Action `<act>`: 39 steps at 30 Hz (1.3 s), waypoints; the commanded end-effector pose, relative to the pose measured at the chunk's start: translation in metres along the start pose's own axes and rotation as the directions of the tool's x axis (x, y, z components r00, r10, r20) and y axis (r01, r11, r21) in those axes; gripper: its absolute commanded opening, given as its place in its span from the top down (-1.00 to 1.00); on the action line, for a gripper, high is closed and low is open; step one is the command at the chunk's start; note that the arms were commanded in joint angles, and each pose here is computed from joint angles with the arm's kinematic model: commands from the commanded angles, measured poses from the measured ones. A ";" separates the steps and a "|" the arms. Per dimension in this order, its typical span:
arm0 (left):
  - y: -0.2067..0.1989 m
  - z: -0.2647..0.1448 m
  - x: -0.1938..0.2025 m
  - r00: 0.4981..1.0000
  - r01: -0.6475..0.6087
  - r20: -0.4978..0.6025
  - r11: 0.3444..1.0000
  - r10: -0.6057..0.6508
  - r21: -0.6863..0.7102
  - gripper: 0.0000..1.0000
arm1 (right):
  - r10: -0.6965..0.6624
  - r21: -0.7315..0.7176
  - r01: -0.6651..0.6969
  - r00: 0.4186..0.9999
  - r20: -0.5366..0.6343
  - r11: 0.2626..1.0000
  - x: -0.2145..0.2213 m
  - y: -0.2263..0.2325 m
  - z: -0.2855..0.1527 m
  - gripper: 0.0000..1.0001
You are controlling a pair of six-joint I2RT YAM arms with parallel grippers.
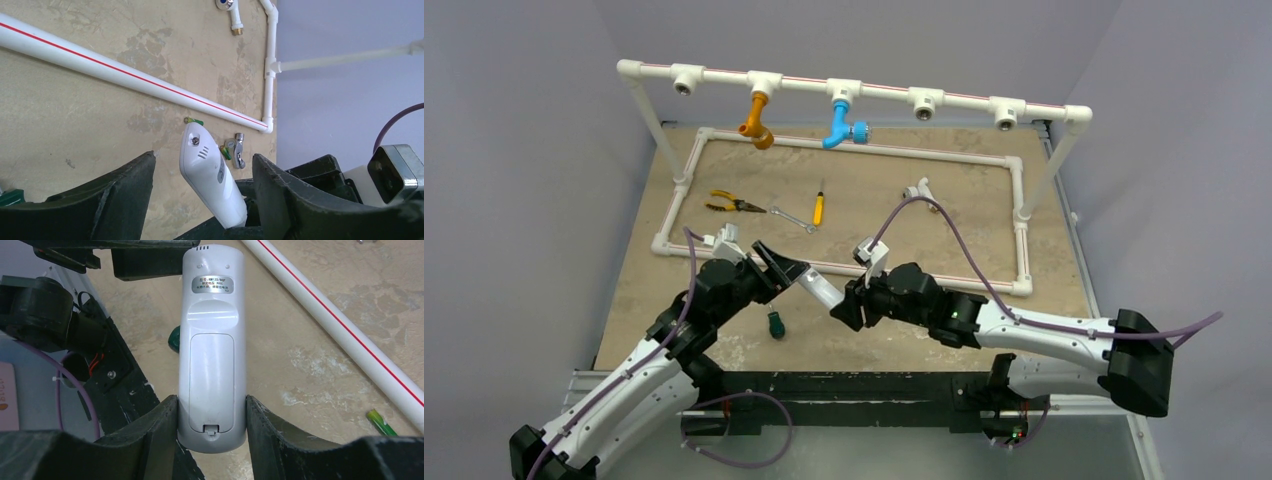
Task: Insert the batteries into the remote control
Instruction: Pick up the remote control from the center of the board.
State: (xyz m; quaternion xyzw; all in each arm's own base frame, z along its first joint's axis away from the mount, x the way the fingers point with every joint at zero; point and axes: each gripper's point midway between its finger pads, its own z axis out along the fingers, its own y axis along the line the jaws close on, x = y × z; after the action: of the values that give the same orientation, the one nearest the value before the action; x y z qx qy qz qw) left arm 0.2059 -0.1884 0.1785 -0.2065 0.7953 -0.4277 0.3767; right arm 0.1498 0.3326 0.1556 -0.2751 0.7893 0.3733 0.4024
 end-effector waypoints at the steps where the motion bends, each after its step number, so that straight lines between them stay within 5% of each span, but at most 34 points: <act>1: -0.026 -0.004 -0.015 0.999 0.008 0.052 0.998 -0.011 0.069 -0.33 | -0.006 -0.037 0.010 0.994 0.110 0.999 -0.037 0.019 0.002 1.00; 12: -0.030 0.001 -0.003 1.000 -0.006 0.005 0.997 0.006 0.081 -0.21 | -0.017 -0.065 0.026 0.991 0.135 0.998 -0.047 0.036 0.006 1.00; 22: -0.031 -0.001 -0.001 1.000 -0.008 0.003 0.996 0.008 0.085 0.38 | -0.025 -0.059 0.033 0.992 0.127 0.998 -0.042 0.035 0.008 1.00; 39: -0.033 0.007 0.011 0.999 0.005 -0.042 0.996 -0.001 0.093 0.18 | -0.032 -0.033 0.037 0.989 0.142 0.999 -0.041 0.030 0.005 1.00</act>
State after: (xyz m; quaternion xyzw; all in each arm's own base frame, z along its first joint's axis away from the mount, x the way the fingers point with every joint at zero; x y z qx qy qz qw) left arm 0.2008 -0.2102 0.1739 -0.1870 0.8041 -0.4400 0.3534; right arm 0.1459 0.3528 0.1682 -0.2813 0.7748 0.3774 0.4220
